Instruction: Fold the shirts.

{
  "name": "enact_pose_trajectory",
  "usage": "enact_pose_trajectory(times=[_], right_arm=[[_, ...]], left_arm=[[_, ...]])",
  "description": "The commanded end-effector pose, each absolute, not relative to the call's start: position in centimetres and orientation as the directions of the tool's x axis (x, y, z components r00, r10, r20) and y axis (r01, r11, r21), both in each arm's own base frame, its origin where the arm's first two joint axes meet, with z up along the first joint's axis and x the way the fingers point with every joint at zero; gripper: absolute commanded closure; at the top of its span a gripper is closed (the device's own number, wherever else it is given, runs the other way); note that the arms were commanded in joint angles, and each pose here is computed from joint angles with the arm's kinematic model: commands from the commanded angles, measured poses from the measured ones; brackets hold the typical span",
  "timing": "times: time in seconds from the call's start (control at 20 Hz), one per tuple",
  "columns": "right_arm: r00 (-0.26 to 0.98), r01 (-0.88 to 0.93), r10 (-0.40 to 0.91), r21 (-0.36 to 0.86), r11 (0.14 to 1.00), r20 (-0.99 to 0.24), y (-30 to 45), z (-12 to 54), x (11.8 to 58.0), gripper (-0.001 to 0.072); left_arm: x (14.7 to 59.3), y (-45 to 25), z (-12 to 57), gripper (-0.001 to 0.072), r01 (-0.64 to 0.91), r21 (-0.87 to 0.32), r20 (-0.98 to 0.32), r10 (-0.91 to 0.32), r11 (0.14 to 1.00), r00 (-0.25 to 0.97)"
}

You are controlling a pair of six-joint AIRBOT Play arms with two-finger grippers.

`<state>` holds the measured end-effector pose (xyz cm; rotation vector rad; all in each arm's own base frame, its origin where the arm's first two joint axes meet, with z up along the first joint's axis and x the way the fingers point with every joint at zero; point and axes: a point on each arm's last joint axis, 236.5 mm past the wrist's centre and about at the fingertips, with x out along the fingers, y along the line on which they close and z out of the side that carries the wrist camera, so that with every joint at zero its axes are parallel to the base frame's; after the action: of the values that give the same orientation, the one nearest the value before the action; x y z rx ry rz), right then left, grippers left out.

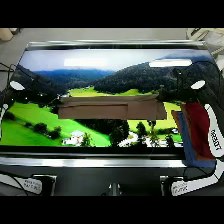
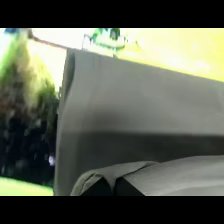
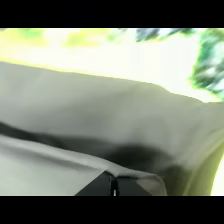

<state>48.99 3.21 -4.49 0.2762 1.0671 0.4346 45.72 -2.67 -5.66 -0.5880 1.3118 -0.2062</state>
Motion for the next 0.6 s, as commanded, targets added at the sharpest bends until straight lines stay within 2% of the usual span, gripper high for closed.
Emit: enact_pose_trajectory(times=[0.0,0.1,0.15,0.2,0.25,0.3,0.4,0.5,0.55], right_arm=[[0.449,-0.166,0.441,0.413,0.896,-0.777,2.5,-5.8,50.6,0.0693],[0.422,-0.162,0.453,0.426,0.890,-0.785,2.7,-6.8,50.2,0.0692],[0.419,-0.161,0.456,0.430,0.888,-0.785,2.8,-6.9,50.1,0.0678],[0.424,-0.160,0.460,0.436,0.886,-0.780,2.9,-6.7,50.3,0.0532],[0.423,-0.174,0.466,0.435,0.883,-0.777,2.9,-6.1,50.3,0.0272],[0.425,-0.230,0.473,0.414,0.881,-0.772,2.8,-5.0,50.3,0.0016],[0.419,-0.281,0.408,0.311,0.908,-0.812,0.4,-3.6,50.0,0.0002],[0.367,-0.199,0.276,0.215,0.956,-0.888,-3.3,-4.6,48.6,-0.0005],[0.323,-0.178,0.261,0.212,0.961,-0.910,-4.0,-5.6,47.7,-0.0005]], left_arm=[[46.8,-2.8,-7.5,0.0675,-0.201,-0.524,-0.845,-0.477,0.828,0.241],[46.6,-3.5,-8.4,0.0664,-0.201,-0.524,-0.847,-0.484,0.827,0.219],[46.6,-3.7,-8.5,0.0628,-0.197,-0.524,-0.847,-0.485,0.828,0.217],[46.8,-3.7,-8.2,0.0505,-0.193,-0.525,-0.846,-0.485,0.829,0.221],[46.9,-3.6,-7.6,0.0223,-0.186,-0.528,-0.844,-0.489,0.828,0.221],[46.9,-3.5,-6.6,0.0065,-0.174,-0.535,-0.840,-0.499,0.827,0.211],[47.0,-2.9,-4.0,0.0064,-0.139,-0.545,-0.832,-0.515,0.827,0.206],[47.6,-2.4,-0.6,0.0071,-0.123,-0.548,-0.823,-0.508,0.827,0.254],[47.9,-2.3,1.3,0.0072,-0.122,-0.549,-0.816,-0.499,0.827,0.291]])
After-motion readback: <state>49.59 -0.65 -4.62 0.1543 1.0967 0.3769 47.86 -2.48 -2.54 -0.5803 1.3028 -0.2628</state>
